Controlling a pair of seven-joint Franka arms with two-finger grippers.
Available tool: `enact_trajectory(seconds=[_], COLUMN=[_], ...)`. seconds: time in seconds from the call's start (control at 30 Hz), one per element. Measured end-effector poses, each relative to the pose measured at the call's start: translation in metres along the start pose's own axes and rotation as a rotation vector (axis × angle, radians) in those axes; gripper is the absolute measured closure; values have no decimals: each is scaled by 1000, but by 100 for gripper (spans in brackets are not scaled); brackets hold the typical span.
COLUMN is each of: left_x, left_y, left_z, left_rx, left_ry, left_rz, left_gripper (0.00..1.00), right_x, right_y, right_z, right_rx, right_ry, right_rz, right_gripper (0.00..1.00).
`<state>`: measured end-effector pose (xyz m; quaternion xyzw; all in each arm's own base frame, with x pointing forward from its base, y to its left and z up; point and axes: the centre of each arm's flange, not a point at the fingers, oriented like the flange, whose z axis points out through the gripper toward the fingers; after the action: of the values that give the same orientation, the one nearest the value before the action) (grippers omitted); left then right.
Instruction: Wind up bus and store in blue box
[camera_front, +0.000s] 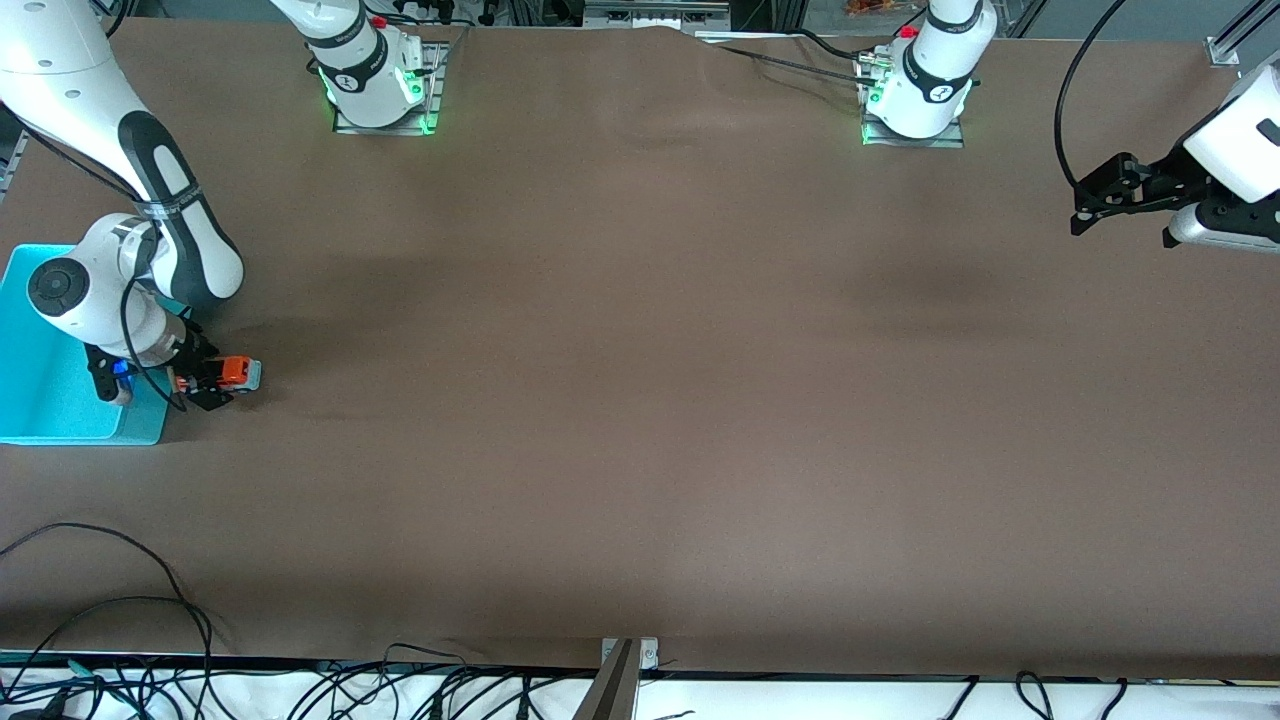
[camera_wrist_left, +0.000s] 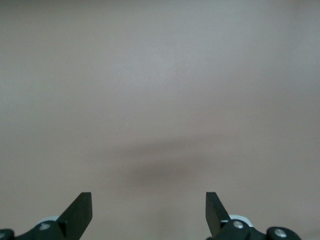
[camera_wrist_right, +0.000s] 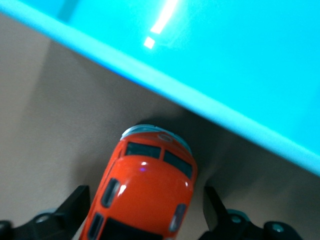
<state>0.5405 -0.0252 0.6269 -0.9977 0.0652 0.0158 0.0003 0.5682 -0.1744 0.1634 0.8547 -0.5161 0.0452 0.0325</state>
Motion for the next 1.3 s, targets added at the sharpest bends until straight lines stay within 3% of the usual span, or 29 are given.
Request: enact_trajectory(seconds=[0.1, 0.17, 0.2, 0.27, 0.43, 0.97, 1.3], left_x=[0, 0, 0, 0, 0, 0, 0], left_y=[1, 1, 1, 1, 1, 1, 1], left_z=[0, 0, 0, 0, 0, 0, 0], left_rx=[0, 0, 0, 0, 0, 0, 0], left_ry=[0, 0, 0, 0, 0, 0, 0], left_rz=[1, 1, 1, 1, 1, 1, 1], left_gripper=[0, 0, 0, 0, 0, 0, 0], right_x=[1, 2, 2, 3, 4, 4, -32], right_y=[-1, -1, -2, -3, -4, -34, -57], right_z=[-1, -3, -3, -4, -6, -61, -139], right_rx=[3, 6, 7, 10, 12, 20, -23], right_ry=[3, 6, 7, 9, 12, 34, -6], right_rz=[0, 0, 0, 1, 1, -74, -194], right_gripper=[3, 16, 16, 30, 47, 48, 48])
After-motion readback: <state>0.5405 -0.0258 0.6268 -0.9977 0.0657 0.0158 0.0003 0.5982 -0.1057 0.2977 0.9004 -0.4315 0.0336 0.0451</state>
